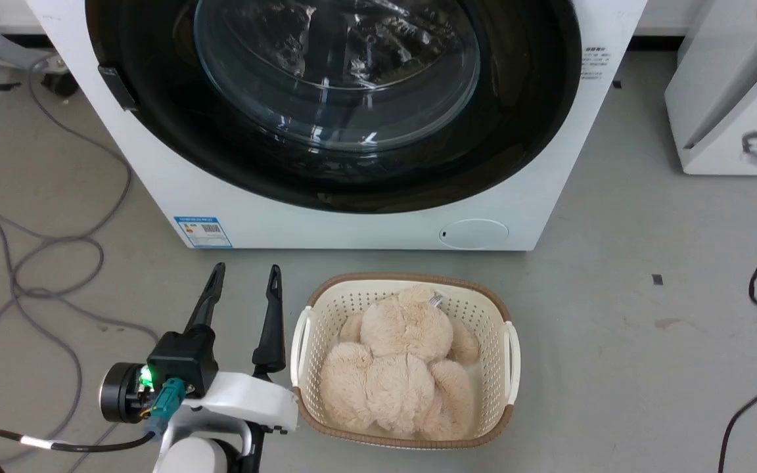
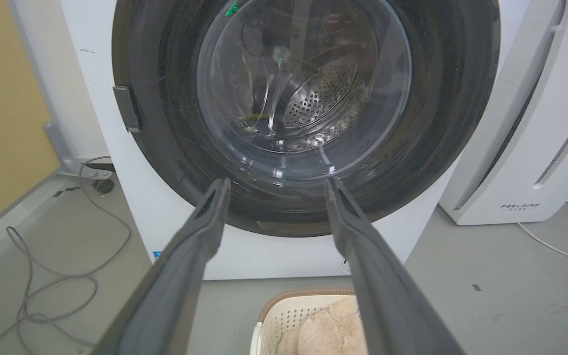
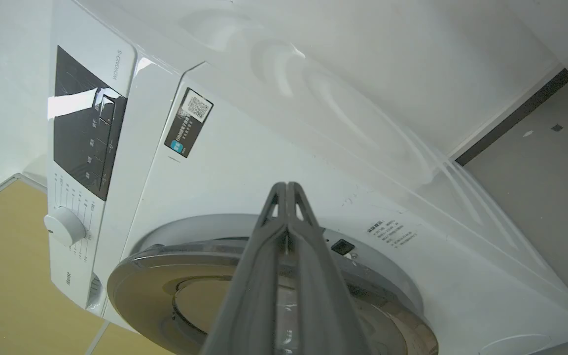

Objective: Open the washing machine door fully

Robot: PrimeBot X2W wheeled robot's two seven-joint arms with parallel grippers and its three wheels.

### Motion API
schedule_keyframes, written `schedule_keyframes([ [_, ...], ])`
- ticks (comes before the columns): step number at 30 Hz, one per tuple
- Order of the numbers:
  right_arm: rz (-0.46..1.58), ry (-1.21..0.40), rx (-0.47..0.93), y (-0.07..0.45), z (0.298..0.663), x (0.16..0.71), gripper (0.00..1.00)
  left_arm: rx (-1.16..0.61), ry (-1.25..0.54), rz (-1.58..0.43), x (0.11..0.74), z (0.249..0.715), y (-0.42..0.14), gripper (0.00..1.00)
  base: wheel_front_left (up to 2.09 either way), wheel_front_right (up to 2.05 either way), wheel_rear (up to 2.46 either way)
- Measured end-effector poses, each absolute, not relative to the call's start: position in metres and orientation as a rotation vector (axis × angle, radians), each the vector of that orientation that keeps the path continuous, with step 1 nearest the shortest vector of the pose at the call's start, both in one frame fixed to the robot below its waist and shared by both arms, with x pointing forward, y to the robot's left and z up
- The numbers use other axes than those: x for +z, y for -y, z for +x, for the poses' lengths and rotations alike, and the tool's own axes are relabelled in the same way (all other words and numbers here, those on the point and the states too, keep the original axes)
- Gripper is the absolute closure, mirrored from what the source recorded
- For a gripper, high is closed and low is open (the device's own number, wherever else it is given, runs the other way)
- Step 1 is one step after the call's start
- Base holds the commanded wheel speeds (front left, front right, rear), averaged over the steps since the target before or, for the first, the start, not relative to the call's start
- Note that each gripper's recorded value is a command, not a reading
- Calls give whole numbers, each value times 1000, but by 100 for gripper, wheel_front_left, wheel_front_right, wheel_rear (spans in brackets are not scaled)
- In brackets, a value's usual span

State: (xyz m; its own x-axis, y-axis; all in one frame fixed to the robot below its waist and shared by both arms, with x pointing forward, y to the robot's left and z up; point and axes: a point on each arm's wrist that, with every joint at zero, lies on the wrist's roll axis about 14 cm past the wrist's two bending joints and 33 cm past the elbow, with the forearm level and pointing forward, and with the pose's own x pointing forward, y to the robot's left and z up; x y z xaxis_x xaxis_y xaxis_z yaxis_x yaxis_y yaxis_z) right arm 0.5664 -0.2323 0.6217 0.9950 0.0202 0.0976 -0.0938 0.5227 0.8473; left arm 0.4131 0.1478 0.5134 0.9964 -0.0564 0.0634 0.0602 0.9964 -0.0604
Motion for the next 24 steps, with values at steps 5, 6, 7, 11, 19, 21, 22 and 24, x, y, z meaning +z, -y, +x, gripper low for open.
schedule_keyframes([
  [5, 979, -22, 127, 214, 589, 628, 100, -56, 64, -65, 511, 421, -147, 0, 0, 0, 0],
  [6, 971, -33, 138, 212, 594, 632, 100, -57, 63, -65, 510, 423, -147, 0, 0, 0, 0],
  [7, 964, -47, 152, 208, 598, 634, 100, -60, 65, -66, 510, 424, -146, 0, 0, 0, 0],
  [11, 927, -133, 212, 187, 613, 635, 100, -61, 63, -69, 506, 432, -145, 0, 0, 0, 0],
  [19, 859, -342, 331, 141, 629, 617, 100, -45, 55, -79, 498, 441, -148, 0, 0, 0, 0],
  [21, 844, -370, 349, 134, 632, 615, 100, -40, 52, -80, 495, 443, -149, 0, 0, 0, 0],
  [22, 841, -386, 361, 130, 634, 614, 100, -40, 53, -85, 494, 444, -149, 0, 0, 0, 0],
  [24, 835, -406, 371, 125, 638, 612, 100, -40, 54, -89, 493, 447, -148, 0, 0, 0, 0],
])
